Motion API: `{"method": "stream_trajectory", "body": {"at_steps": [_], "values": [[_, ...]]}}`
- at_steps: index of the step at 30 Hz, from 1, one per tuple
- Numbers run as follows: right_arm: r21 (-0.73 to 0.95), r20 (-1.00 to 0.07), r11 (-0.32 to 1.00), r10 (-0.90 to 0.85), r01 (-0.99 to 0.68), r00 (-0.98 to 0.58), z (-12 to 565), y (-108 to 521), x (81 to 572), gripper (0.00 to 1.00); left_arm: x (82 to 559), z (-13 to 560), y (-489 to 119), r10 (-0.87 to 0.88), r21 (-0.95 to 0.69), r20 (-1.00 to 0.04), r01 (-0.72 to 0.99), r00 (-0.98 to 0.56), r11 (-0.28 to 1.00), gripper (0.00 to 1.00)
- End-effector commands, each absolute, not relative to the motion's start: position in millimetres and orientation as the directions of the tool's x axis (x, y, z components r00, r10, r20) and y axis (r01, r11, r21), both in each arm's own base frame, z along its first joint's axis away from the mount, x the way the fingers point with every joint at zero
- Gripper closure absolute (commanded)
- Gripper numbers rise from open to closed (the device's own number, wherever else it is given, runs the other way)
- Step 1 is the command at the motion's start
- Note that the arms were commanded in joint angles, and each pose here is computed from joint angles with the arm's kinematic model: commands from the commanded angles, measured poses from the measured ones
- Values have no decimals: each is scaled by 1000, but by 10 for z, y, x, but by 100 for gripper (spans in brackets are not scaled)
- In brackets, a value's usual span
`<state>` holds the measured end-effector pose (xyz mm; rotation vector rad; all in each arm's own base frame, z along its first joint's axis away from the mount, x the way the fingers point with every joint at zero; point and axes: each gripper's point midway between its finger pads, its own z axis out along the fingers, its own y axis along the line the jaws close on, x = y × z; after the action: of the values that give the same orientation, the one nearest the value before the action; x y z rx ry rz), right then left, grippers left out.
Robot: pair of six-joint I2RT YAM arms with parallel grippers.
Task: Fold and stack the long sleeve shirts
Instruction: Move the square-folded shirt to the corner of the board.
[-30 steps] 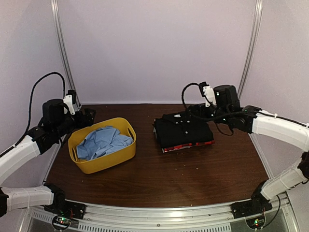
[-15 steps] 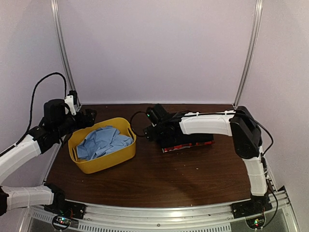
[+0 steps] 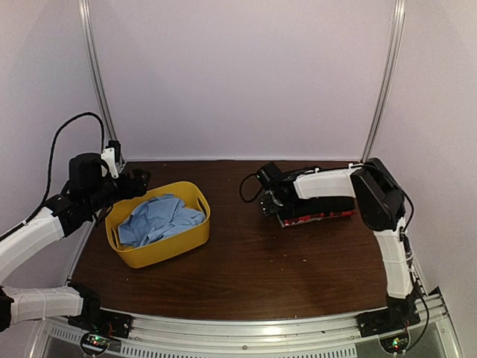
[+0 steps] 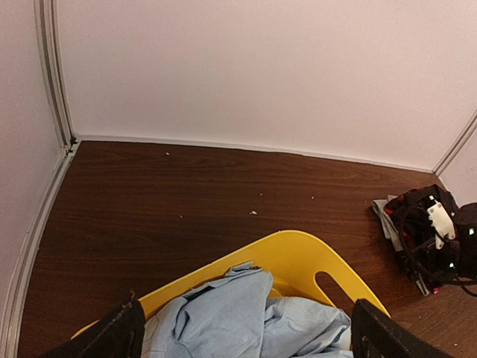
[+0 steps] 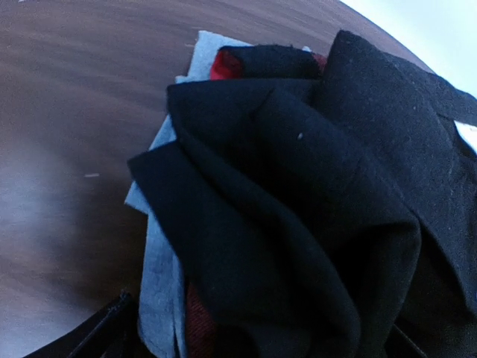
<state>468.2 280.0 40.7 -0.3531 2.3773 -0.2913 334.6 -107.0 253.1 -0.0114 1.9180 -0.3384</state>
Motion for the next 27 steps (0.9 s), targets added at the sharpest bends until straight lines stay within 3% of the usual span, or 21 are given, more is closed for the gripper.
{"method": "stream_trajectory", "body": {"at_steps": [1,6,10,17,27], "values": [[-372,-602,928,-236,6,-763,496,1790,4836,0,3381,2635,-1062,-173,-237,-927,163,-333,958,2],[-367,-626,922,-146,124,-766,566,1035,5137,0,3397,2591,-1080,-170,-238,-923,166,-346,957,2],[-296,-661,951,-136,91,-738,732,1071,5129,0,3398,2583,-1076,-168,-236,-923,164,-347,958,2],[9,-764,999,-21,-44,-644,1334,1472,4549,0,3427,2545,-1109,-162,-236,-918,172,-361,956,2],[36,-695,970,196,239,-692,1029,599,3887,0,3445,2524,-1150,-165,-248,-912,183,-376,951,2]]}}
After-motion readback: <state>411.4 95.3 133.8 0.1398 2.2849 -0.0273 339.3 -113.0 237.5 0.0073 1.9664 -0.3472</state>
